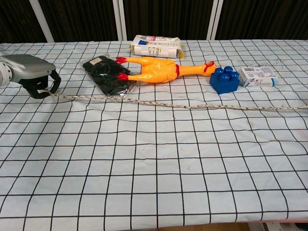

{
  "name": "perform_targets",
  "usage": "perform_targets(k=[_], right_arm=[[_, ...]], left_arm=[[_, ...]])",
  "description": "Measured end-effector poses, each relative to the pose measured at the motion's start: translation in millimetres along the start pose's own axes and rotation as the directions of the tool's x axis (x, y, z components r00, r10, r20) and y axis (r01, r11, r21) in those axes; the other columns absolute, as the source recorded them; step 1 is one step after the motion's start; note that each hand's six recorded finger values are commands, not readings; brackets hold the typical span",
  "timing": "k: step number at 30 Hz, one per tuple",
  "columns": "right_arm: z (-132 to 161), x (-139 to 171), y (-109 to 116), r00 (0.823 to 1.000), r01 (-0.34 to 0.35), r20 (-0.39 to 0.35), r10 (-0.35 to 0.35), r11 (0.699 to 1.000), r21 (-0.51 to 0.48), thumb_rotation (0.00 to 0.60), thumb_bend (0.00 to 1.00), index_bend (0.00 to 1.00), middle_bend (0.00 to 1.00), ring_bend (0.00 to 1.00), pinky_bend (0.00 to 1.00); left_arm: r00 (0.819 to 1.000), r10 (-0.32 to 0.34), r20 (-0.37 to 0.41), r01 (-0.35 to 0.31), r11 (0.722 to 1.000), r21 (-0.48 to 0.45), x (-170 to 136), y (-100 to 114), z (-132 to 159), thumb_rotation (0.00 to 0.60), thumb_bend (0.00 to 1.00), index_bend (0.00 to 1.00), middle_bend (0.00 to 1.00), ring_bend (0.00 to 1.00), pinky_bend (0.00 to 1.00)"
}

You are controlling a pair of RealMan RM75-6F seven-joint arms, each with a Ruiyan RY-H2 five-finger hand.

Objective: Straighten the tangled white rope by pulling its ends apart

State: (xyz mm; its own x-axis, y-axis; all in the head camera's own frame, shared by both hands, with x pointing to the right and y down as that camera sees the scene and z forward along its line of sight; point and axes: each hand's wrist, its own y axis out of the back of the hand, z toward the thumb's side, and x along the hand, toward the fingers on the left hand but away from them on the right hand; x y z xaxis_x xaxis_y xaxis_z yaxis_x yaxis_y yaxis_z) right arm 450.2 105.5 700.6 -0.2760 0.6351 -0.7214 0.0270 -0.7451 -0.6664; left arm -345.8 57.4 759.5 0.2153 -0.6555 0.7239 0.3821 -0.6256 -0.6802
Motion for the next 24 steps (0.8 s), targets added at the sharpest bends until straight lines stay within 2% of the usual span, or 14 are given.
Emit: perform_targets(k=[5,8,11,13,16,18,21,24], right_arm=[[1,-4,-12,1.000,-0.008,0.005,0.008,1.000,-0.003,0.600,0.44,0.63,1.00,1.00,1.00],[2,-6,-18,1.000,-0.028,0.001,0.028,0.999,-0.016,0.600,0.38,0.62,1.00,1.00,1.00],[3,-7,-22,0.999,-0.054,0.000,0.054,0.998,-0.022,0.600,0.27,0.50,1.00,1.00,1.00],[3,-7,-23,0.998,-0.068,0.000,0.068,0.997,-0.019,0.600,0.20,0.36,1.00,1.00,1.00],[4,-7,-17,0.998,-0.066,-0.005,0.066,0.998,-0.023,0.600,0.15,0.24,1.00,1.00,1.00],[5,-5,-9,0.998,-0.056,-0.011,0.056,0.998,-0.037,0.600,0.13,0.20,1.00,1.00,1.00],[5,-2,5,0.999,-0.038,-0.019,0.037,0.997,-0.071,0.600,0.12,0.17,1.00,1.00,1.00],[2,5,24,0.999,-0.021,-0.027,0.018,0.993,-0.116,0.600,0.12,0.13,1.00,1.00,1.00]], left_arm=[[1.000,-0.009,0.006,0.009,1.000,0.010,2,-7,3,0.600,0.46,0.59,0.92,0.82,0.85],[1.000,-0.009,0.010,0.009,1.000,0.011,2,-8,5,0.600,0.44,0.54,0.92,0.82,0.85],[1.000,-0.021,0.013,0.020,1.000,0.015,2,-10,6,0.600,0.36,0.45,0.91,0.82,0.85],[0.999,-0.035,0.012,0.035,0.999,0.021,3,-12,6,0.600,0.25,0.36,0.90,0.81,0.85],[0.999,-0.037,0.004,0.037,0.999,0.033,4,-10,5,0.600,0.12,0.24,0.90,0.81,0.85],[1.000,-0.021,-0.005,0.022,0.999,0.033,5,-4,3,0.600,0.09,0.19,0.90,0.81,0.85],[1.000,0.019,-0.020,-0.019,1.000,0.013,4,9,1,0.600,0.07,0.12,0.90,0.81,0.85],[0.998,0.053,-0.031,-0.053,0.999,-0.003,1,24,-3,0.600,0.07,0.12,0.89,0.80,0.85]])
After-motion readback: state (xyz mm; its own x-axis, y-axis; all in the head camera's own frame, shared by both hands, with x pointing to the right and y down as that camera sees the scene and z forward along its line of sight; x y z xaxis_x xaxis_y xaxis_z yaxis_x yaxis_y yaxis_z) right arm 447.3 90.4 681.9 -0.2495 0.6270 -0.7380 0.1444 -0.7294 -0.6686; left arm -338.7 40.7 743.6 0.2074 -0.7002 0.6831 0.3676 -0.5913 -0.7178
